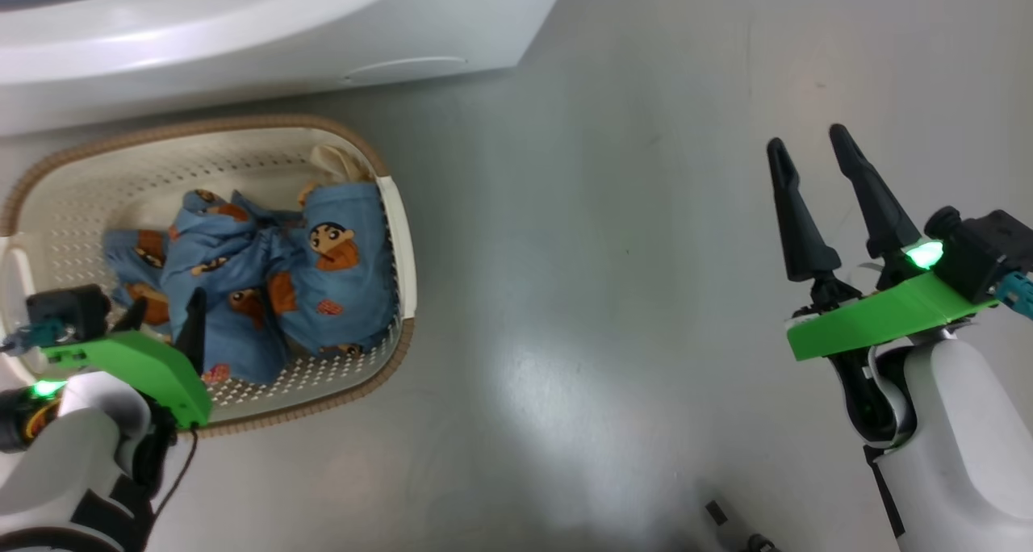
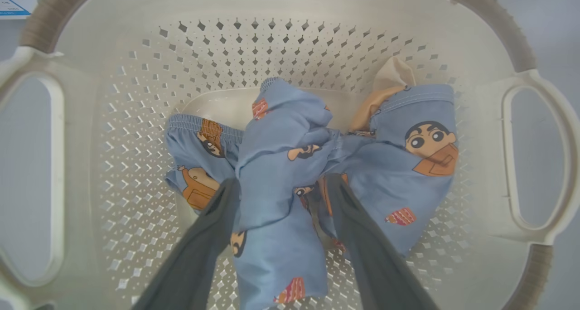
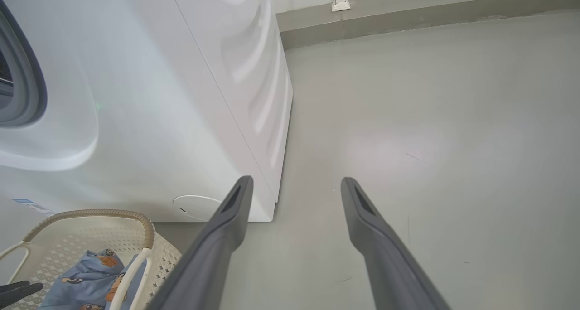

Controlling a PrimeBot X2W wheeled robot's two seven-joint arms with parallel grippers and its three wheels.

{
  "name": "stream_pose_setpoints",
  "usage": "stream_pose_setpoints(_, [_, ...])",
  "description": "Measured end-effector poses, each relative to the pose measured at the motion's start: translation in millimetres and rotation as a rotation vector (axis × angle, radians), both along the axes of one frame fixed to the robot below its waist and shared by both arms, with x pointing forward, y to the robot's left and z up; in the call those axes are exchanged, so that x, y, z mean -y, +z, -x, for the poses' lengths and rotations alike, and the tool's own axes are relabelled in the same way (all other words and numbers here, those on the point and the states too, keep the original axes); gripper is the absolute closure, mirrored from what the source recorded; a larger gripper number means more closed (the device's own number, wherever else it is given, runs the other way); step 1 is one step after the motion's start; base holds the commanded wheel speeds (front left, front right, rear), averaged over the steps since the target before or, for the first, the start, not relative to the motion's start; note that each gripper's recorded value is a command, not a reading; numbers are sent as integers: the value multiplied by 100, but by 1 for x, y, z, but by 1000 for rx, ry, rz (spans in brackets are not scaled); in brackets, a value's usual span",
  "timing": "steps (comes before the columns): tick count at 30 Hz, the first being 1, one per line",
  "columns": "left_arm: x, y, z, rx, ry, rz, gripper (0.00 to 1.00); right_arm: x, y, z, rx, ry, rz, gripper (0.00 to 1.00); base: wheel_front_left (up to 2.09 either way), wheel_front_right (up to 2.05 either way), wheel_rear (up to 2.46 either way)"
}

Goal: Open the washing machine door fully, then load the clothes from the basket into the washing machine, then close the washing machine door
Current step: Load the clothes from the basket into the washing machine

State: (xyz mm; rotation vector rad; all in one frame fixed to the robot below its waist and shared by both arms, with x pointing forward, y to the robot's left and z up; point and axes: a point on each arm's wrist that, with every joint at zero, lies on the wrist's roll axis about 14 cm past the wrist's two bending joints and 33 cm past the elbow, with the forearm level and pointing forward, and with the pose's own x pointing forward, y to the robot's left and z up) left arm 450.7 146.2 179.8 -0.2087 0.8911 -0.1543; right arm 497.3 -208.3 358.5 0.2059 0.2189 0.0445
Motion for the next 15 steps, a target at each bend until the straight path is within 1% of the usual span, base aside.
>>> stream_pose_setpoints(11, [-8, -30, 11, -100, -16, -32, 0, -2, -10, -3, -13, 13, 6, 0, 0, 0, 0])
stream_pose_setpoints(15, [-10, -35, 6, -105, -11, -36, 0, -3, -8, -9, 2, 20, 11, 0, 0, 0, 0])
